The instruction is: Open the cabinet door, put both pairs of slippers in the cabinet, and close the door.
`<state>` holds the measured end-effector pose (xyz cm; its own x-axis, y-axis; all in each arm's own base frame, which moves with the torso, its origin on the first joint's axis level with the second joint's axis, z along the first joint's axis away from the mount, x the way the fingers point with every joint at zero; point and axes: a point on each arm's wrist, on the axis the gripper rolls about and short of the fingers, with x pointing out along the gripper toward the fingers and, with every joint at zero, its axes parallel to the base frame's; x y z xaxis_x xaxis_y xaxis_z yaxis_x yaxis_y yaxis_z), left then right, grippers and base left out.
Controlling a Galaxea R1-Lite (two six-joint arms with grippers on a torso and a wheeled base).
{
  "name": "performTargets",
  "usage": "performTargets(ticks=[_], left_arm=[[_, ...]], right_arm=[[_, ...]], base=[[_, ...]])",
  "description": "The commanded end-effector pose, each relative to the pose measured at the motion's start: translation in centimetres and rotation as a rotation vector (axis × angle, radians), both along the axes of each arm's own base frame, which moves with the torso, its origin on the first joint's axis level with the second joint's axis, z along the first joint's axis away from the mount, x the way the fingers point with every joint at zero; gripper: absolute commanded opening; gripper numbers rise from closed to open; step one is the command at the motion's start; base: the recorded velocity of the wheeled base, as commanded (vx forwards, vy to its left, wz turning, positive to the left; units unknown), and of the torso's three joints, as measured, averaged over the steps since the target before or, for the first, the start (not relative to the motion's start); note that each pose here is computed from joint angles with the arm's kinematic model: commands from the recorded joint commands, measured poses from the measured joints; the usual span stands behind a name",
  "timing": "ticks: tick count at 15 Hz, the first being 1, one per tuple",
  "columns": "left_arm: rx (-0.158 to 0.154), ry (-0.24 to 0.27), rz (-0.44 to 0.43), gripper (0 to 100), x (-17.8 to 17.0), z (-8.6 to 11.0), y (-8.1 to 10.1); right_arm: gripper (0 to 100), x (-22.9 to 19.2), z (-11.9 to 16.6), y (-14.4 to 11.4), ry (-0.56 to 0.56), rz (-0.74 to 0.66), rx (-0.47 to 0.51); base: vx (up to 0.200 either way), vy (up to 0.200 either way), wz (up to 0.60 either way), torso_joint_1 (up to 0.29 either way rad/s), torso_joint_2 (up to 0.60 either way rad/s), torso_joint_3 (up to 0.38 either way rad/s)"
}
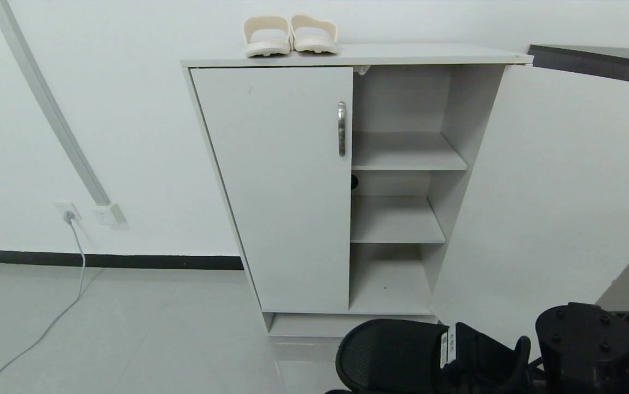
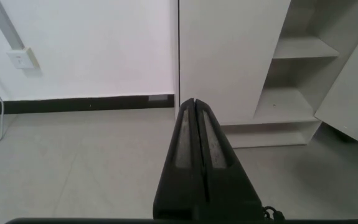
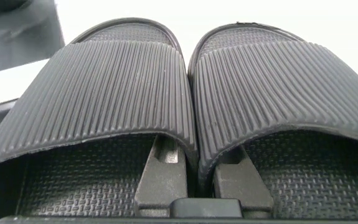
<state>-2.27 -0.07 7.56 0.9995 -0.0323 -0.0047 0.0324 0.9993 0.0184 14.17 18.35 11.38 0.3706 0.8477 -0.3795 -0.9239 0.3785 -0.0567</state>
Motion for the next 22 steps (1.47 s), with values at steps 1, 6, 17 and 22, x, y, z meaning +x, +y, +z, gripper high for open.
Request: performTargets(ticks=[1,6,17,22], left_arm=[[0.0,-0.002,0.0,0,0.0,0.0,0.0],[-0.002,-0.002,0.0,0,0.0,0.0,0.0],[0.0,-0.002,0.0,0,0.0,0.0,0.0],[0.0,-0.002,0.0,0,0.0,0.0,0.0]], right_arm=[[0,1.5,0.2,1.9,0.011,-0.158,0.015],[0,7.9,0.0,9.1,-0.015,-0.77,0.158],[0,11.1,-1.0,10.5,-0.079,-0.994,0.181],[0,11.8,-1.7,10.4,-0.084,-1.023,0.166]], base=[[0.0,0.0,0.0,0.0,0.0,0.0],[0.0,0.0,0.0,0.0,0.0,0.0],[0.0,-0.018,0.0,0.0,0.0,0.001],[0.0,-0.2,0.0,0.004,0.0,0.003]])
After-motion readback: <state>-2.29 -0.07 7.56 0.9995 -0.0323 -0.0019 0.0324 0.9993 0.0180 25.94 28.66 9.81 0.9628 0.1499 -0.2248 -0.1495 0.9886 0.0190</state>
